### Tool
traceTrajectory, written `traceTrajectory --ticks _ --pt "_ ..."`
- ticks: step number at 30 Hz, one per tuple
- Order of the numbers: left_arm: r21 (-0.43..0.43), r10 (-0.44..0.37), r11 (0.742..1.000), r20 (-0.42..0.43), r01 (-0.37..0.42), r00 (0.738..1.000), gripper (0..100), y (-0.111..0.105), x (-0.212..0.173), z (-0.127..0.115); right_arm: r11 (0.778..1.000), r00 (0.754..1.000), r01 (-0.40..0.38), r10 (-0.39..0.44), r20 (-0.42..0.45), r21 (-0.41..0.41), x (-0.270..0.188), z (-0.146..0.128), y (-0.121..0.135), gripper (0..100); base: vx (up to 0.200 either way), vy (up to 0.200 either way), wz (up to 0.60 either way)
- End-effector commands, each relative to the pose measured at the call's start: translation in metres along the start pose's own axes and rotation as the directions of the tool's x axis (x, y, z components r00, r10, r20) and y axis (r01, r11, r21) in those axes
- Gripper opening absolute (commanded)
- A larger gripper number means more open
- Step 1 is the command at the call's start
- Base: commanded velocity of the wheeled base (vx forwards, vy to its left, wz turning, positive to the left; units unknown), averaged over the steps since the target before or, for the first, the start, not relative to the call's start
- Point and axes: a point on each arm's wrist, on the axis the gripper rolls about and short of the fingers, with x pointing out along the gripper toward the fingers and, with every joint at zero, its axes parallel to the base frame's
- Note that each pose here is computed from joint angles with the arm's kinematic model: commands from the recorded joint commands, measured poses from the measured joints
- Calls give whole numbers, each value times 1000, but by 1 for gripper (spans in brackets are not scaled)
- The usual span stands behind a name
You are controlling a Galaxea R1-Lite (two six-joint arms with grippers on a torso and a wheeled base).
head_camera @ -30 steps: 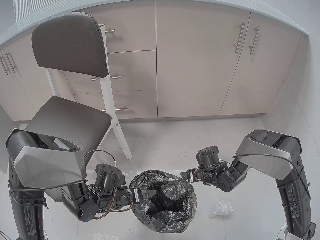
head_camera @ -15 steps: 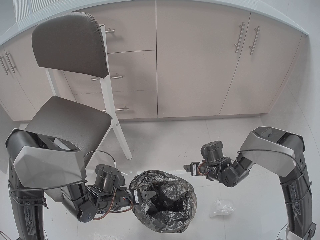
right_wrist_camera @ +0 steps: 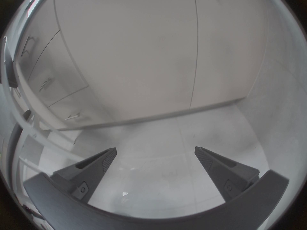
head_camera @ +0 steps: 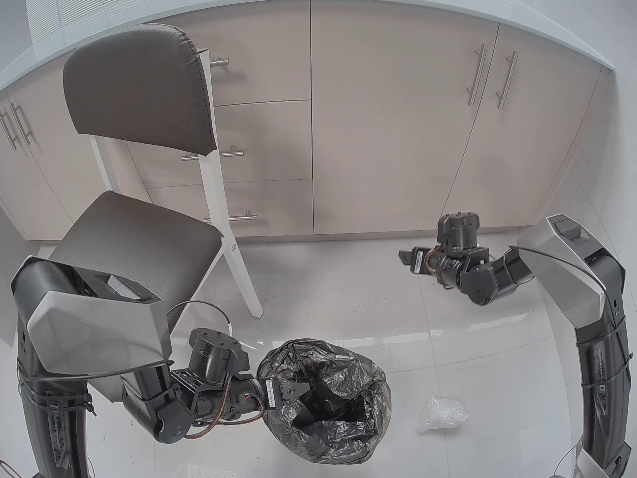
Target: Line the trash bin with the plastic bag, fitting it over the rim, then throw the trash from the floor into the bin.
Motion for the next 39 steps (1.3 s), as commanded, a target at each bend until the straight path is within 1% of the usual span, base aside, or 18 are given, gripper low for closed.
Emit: traceTrajectory --ticks 1,3,5,6,7,9,10,12,13,14,15,18,21,25,27,32,35,39 --pt "12 2 1000 -5 -2 1000 100 1 1 -1 991 992 104 -96 86 -83 50 26 -45 100 0 0 0" --pt "12 2 1000 -5 -2 1000 100 1 1 -1 982 980 162 -149 130 -99 66 29 -55 100 0 0 0" --pt "12 5 1000 -5 -4 1000 100 1 1 -1 975 976 194 -181 118 -107 74 20 -60 100 0 0 0" --pt "11 5 1000 -6 -5 1000 100 1 1 -2 955 967 255 -255 18 -150 92 -25 -73 100 0 0 0" --pt "12 2 1000 -1 -2 1000 100 1 1 -1 942 955 284 -295 -41 -180 100 -51 -81 100 0 0 0" --pt "16 -5 1000 7 5 1000 100 1 1 -2 910 915 317 -368 -165 -267 111 -102 -97 100 0 0 0" --pt "16 -4 1000 9 4 1000 100 2 1 -2 901 900 318 -385 -203 -295 113 -117 -101 100 0 0 0" --pt "17 -11 1000 19 11 1000 100 3 2 -4 869 833 294 -437 -339 -398 114 -167 -114 100 0 0 0" --pt "17 -15 1000 25 15 1000 100 3 2 -3 866 824 285 -440 -357 -411 114 -170 -115 100 0 0 0" --pt "18 -19 1000 31 19 999 100 3 1 -4 854 783 252 -456 -424 -454 109 -177 -117 100 0 0 0" --pt "18 -19 1000 31 19 999 100 4 2 -5 853 759 237 -462 -460 -466 106 -181 -118 100 0 0 0" --pt "20 -21 1000 32 20 999 100 4 2 -6 852 716 205 -466 -519 -482 102 -187 -120 100 0 0 0" --pt "28 -20 999 33 19 999 100 4 2 -6 852 700 177 -462 -545 -493 99 -190 -117 100 0 0 0" --pt "33 -21 999 29 20 999 100 4 2 -7 855 700 151 -447 -557 -496 99 -191 -116 100 0 0 0" --pt "33 -19 999 29 18 999 100 4 2 -7 870 707 109 -408 -578 -481 99 -192 -113 100 0 0 0" --pt "45 -18 999 27 17 999 100 5 3 -7 888 693 28 -348 -631 -459 96 -197 -107 100 0 0 0" --pt "46 -18 999 25 17 1000 100 5 3 -8 898 694 -21 -303 -654 -439 95 -199 -102 100 0 0 0" --pt "47 -18 999 25 17 1000 100 5 3 -8 891 698 -78 -272 -662 -448 95 -201 -93 100 0 0 0"
